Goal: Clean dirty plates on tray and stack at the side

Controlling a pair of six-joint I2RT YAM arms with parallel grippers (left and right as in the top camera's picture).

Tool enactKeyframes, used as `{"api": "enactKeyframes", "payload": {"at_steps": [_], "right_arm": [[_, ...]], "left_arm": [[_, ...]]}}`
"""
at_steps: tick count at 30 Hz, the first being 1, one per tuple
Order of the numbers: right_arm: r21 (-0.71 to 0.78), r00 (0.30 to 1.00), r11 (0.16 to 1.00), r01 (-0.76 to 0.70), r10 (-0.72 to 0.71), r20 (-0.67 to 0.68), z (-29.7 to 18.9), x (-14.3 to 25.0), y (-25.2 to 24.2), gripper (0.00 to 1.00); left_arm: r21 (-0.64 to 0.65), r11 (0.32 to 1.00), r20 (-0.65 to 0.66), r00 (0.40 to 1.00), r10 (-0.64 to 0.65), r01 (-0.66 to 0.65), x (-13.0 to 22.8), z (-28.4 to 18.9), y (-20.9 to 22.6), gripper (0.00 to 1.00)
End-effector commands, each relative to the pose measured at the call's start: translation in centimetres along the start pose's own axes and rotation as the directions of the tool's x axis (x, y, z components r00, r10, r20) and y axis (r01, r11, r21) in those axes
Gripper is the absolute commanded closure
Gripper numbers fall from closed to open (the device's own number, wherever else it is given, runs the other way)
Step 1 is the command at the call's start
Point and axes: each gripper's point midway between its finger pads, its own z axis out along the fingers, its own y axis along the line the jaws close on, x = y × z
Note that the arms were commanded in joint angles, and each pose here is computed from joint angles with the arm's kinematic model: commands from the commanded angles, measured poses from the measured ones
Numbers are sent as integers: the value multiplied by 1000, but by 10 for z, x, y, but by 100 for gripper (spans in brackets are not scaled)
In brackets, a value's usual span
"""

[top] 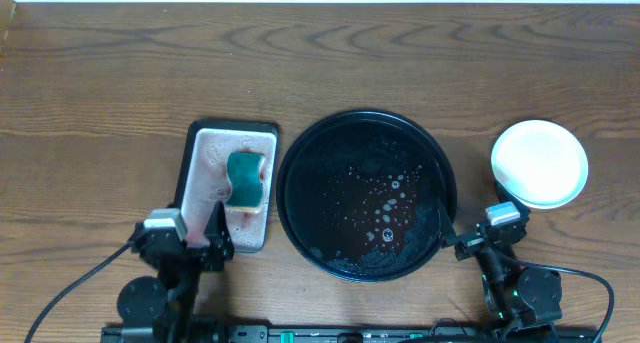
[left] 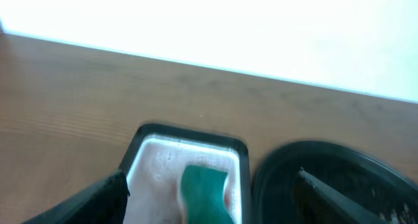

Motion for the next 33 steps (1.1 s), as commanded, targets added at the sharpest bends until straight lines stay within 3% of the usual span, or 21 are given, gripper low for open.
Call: {"api": "enactKeyframes", "payload": {"at_steps": [1,5,9,14,19,33], "right_arm": [[-3,1000,1000,13,-13,-1,0,1,0,1],[-3,1000,1000,13,-13,-1,0,1,0,1],[-3,1000,1000,13,-13,-1,0,1,0,1],[-3,1000,1000,13,-13,-1,0,1,0,1],[-3,1000,1000,13,-13,-1,0,1,0,1],[-3,1000,1000,12,-12,-1,0,1,0,1]], "left_arm": [[43,997,116,991,63,-69,-9,13,-5,19],[80,961,275,932,235,-266,-27,17,-20,20],[37,948,345,894,285,-317,-28,22,-16,20],[43,955,269,924,273,-294,9,38,-6,20],[64,963,67,964,257,-261,57,46,4,19],[64,963,61,965,256,-260,58,47,4,20]]}}
